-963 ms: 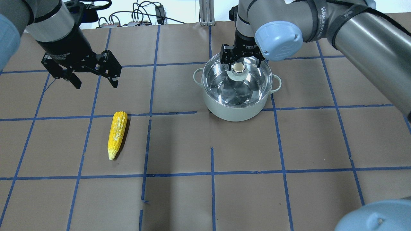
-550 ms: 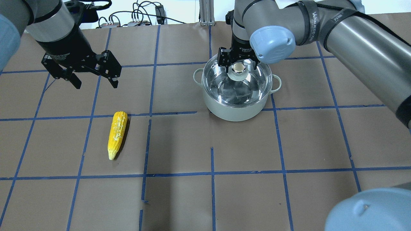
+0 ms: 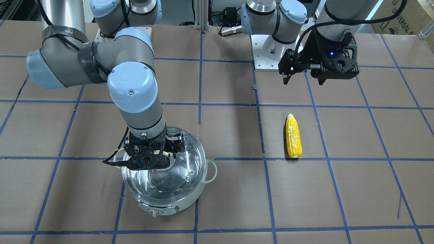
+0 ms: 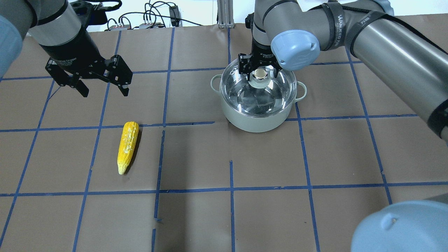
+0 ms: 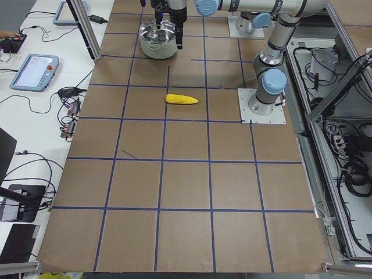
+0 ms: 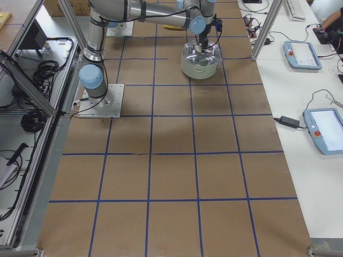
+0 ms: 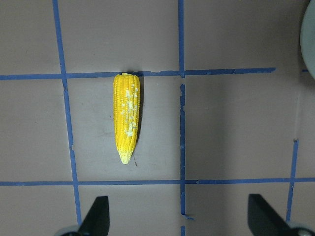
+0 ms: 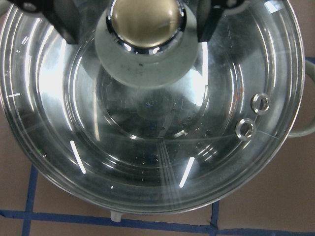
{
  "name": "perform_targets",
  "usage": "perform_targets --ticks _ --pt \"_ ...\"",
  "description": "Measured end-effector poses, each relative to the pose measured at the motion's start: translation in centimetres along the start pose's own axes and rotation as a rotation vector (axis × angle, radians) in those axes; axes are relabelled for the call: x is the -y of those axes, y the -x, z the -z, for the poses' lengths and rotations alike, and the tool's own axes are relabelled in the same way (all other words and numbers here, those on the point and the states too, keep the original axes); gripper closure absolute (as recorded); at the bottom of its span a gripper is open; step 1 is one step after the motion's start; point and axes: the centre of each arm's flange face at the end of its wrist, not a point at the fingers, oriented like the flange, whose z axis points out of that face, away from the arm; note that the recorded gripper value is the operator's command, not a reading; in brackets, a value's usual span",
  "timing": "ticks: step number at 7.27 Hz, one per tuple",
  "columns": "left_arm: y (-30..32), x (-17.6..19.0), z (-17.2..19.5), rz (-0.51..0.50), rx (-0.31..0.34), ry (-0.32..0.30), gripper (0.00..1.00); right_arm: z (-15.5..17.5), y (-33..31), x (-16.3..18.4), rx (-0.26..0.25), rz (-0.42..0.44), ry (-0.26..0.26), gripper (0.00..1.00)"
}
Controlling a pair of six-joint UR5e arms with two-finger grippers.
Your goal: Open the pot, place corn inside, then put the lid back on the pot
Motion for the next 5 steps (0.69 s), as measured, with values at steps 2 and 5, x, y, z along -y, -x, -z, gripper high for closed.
perform_targets --ticks 2,5 --pt "0.00 0.02 -0.01 0.000 0.000 0.000 0.00 0.10 0.06 -0.02 0.001 0.001 -0.002 0.40" --pt "-0.01 0.02 0.02 -0.001 -0.001 0.000 0.00 0.21 0.11 -0.01 0.002 0.001 -0.004 0.44"
